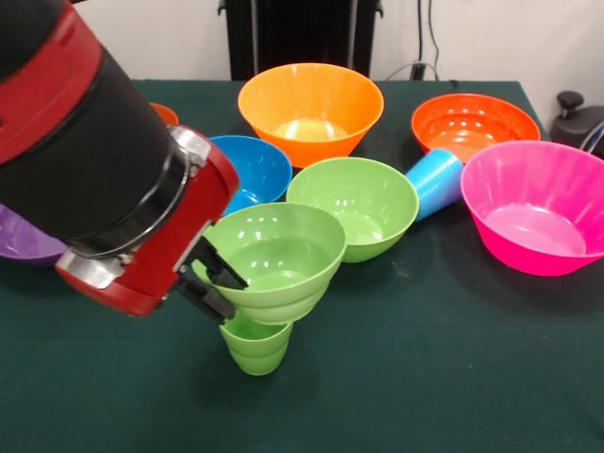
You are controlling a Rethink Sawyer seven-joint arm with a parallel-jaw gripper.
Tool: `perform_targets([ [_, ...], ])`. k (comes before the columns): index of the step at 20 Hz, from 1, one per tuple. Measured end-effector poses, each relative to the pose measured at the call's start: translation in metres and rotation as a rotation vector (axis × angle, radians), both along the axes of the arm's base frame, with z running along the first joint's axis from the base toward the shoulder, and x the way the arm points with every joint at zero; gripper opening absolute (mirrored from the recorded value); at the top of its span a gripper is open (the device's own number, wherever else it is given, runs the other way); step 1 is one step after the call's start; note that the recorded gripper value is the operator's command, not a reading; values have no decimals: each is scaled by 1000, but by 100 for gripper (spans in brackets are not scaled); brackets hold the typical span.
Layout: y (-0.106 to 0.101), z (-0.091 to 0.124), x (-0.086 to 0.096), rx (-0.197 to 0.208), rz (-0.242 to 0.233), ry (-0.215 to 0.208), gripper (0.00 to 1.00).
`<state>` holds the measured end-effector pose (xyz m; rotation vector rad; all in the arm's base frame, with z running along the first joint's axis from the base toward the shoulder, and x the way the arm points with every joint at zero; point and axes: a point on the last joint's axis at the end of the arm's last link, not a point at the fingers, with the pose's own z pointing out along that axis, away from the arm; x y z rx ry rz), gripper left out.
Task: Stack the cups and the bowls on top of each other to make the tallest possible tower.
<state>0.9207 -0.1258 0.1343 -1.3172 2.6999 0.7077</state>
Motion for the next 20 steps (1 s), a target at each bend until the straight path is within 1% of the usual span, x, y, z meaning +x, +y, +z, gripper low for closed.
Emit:
perform_targets([
  [1,5,-2,-3,-4,22,0,0],
  [3,9,-3,-5,-5,38,0,0],
  [4,14,-3,-10,-9,65,0,0],
  [9,21,-3,-19,-25,105,9,0],
  [11,23,-2,-23,-41,110,22,0],
  [14,23,-1,-25,-61,108,32,0],
  [15,22,0,-25,-64,108,32,0],
  [17,24,2,-24,-83,109,36,0],
  [20,29,5,-21,-97,107,40,0],
])
